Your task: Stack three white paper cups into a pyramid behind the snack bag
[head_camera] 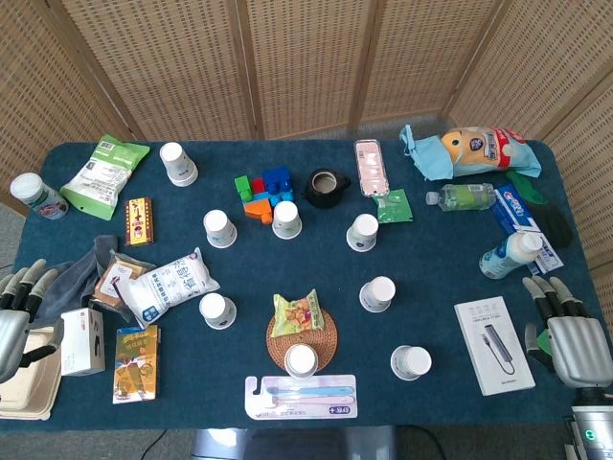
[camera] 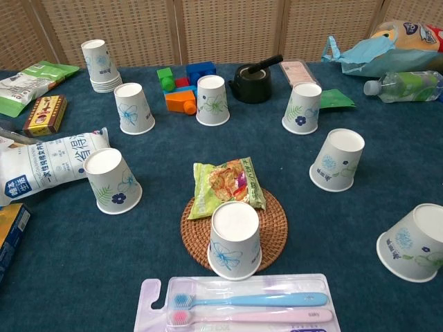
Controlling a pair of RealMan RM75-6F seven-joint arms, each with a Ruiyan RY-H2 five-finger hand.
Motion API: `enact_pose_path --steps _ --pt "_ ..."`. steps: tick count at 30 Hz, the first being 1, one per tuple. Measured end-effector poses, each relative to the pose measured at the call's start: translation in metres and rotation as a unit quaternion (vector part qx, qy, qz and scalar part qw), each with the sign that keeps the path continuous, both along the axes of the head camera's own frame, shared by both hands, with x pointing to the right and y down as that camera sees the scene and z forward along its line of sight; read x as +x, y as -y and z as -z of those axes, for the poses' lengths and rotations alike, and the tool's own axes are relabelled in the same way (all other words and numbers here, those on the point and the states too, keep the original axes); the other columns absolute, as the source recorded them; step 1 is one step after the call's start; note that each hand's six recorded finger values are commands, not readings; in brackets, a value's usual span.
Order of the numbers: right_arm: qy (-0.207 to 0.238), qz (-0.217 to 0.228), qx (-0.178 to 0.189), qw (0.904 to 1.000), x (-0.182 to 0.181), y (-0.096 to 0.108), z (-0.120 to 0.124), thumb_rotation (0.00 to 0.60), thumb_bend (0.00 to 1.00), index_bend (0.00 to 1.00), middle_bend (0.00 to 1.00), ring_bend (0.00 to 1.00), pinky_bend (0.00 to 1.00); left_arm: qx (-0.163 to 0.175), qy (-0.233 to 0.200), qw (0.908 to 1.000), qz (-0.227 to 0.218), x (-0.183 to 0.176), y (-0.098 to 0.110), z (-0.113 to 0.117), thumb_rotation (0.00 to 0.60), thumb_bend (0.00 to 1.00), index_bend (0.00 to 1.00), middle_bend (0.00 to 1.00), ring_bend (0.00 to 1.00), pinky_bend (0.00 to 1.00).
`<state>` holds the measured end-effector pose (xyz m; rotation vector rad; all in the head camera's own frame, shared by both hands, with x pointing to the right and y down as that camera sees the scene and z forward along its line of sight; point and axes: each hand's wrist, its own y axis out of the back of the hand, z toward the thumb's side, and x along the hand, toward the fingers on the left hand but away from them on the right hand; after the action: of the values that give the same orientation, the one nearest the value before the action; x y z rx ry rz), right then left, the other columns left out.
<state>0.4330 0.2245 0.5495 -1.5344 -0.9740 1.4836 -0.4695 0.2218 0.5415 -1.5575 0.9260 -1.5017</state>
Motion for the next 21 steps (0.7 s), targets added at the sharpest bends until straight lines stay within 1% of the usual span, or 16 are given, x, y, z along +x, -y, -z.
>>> enact_pose_path --steps 6,10,13,16,21 --pt "0.001 0.004 0.001 1.0000 0.000 0.001 -0.001 0.529 0.67 0.07 0.14 0.08 0.27 -0.005 0.002 1.0000 0.000 -0.002 -0.002 -0.001 0.369 0.55 0.01 0.04 0.05 0.11" --pt "0.003 0.001 -0.005 1.0000 0.002 -0.003 -0.004 0.528 0.67 0.06 0.12 0.08 0.27 -0.014 0.010 0.9998 -0.009 -0.002 0.000 -0.001 0.366 0.55 0.00 0.03 0.05 0.11" --pt "0.005 -0.001 -0.003 1.0000 0.002 -0.004 -0.003 0.528 0.66 0.06 0.12 0.08 0.27 -0.018 0.010 0.9996 -0.017 0.001 0.002 0.000 0.365 0.55 0.00 0.01 0.03 0.11" --pt "0.006 -0.001 0.000 1.0000 0.001 -0.003 -0.003 0.530 0.67 0.06 0.12 0.08 0.27 -0.029 0.013 0.9991 -0.028 0.005 0.005 -0.002 0.365 0.55 0.00 0.00 0.00 0.10" --pt "0.004 0.005 0.003 1.0000 -0.001 -0.001 0.001 0.529 0.67 0.06 0.12 0.08 0.27 -0.055 0.016 0.9964 -0.062 0.021 0.015 -0.010 0.367 0.55 0.00 0.00 0.00 0.07"
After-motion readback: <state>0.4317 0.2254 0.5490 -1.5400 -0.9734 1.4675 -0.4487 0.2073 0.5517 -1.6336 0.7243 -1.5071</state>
